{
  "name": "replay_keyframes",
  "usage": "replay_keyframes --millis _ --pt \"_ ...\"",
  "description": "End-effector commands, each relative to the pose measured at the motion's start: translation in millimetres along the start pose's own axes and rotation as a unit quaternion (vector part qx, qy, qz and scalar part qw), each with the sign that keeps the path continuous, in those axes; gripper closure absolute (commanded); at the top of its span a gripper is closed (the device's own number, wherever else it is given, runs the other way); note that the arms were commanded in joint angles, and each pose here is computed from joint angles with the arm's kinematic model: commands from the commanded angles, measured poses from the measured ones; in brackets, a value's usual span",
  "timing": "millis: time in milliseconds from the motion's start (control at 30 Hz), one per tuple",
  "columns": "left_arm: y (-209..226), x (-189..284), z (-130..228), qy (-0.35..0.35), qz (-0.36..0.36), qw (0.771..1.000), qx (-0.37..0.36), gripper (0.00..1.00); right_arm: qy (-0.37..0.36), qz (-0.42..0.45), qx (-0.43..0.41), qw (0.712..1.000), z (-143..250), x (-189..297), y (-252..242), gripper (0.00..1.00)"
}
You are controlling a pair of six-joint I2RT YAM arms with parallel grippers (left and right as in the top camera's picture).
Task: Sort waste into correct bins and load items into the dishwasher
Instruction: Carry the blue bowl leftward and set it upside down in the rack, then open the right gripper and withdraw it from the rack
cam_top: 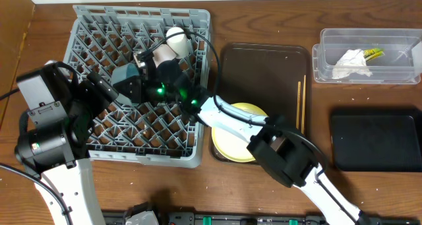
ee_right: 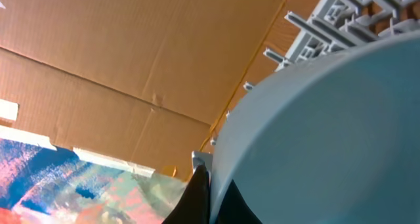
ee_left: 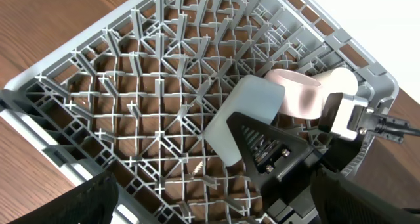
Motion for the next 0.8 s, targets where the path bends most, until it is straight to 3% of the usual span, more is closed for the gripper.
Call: replay_keyframes --millis 0,200,367,533,767 --pt "0.4 1.1 -1.2 -0.001 0.001 1.0 0.008 0.05 0.046 0.03 -0.041 0.998 22.1 -0.7 -24.8 0.96" --pt "0.4 1.1 -1.2 -0.001 0.001 1.0 0.008 0.05 0.071 0.062 -0.042 0.995 17.7 8.9 -20.9 0.69" --pt "0.3 1.1 -1.1 -0.001 0.001 1.0 0.008 0.05 0.061 0.15 -0.011 0.987 -9.4 36.9 -0.8 0.64" --pt "0.3 1.1 -1.1 -0.001 0.001 1.0 0.008 0.05 0.013 0.315 0.067 0.947 -54.6 100.5 49.7 0.52" --pt "0.4 1.1 -1.2 -0.001 0.001 1.0 0.008 0.05 -0.016 0.37 0.106 0.923 -83.4 153.9 94.0 0.5"
Point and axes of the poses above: each gripper's point midway between its finger pads, its own x axis back along the fingers, its own y axis along the line the jaws close on, z = x × y, the point moved 10 cm from there along x, back along the fingers, and after that the axes turned 13 degrees about x, right-handed, at the moved point
